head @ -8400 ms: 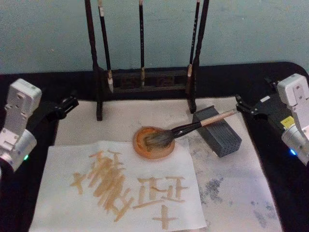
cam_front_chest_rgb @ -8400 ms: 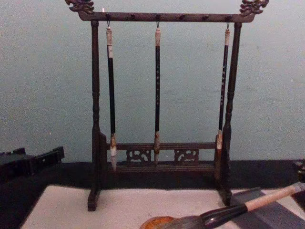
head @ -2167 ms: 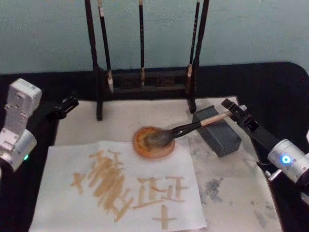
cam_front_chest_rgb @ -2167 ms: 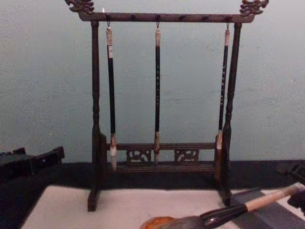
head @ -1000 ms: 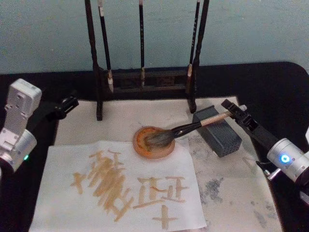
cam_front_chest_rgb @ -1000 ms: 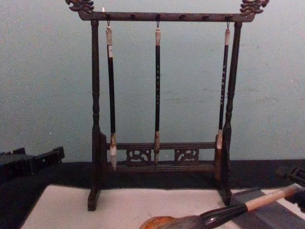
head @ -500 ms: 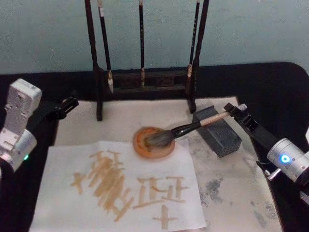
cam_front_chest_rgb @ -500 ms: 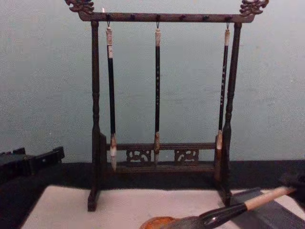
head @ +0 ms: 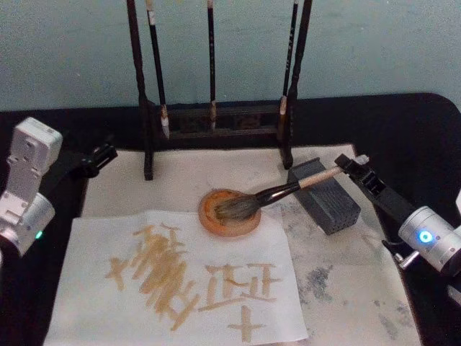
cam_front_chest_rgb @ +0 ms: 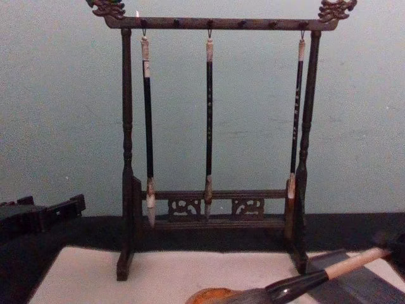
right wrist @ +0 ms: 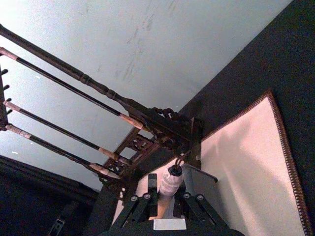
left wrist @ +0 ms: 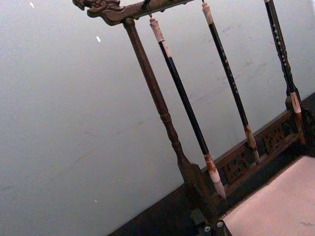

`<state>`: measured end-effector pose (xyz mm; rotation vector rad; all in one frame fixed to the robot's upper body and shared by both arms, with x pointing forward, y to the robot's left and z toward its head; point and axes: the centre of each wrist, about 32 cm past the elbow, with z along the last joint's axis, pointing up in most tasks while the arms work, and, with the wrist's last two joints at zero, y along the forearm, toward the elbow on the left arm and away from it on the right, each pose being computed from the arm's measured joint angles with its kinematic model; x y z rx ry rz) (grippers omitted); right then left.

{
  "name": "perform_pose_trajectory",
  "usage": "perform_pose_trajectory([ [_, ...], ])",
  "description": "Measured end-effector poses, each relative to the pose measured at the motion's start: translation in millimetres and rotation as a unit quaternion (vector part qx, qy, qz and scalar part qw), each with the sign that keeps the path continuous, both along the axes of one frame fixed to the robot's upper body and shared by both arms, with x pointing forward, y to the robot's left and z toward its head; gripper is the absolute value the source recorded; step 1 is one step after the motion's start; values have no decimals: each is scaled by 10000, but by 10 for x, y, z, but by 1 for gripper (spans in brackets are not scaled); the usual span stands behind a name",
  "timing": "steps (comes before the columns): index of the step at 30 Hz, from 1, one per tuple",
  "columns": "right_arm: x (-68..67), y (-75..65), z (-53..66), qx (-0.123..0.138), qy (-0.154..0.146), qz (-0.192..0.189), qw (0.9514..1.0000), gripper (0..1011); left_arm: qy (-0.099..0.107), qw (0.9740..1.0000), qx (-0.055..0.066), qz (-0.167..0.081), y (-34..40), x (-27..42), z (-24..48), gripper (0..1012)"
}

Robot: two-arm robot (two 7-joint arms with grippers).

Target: Pick up the brush from the inkstone, write on the paper, then place the brush back to its original position.

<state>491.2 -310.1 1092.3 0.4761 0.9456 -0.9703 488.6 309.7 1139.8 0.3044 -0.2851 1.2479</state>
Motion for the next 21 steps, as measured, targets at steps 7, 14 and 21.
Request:
perform_pose_trajectory([
  [7, 0, 0, -1, -2, 1, 0, 10000, 196, 0, 10000, 0, 0, 0, 0, 0, 1002],
  [14, -2, -2, 0, -12, -3, 0, 10000, 196, 0, 10000, 0, 0, 0, 0, 0, 1002],
  [21, -52, 12, 90, -190, -162, -22, 9997, 195, 0, 10000, 0, 0, 0, 0, 0, 1002],
])
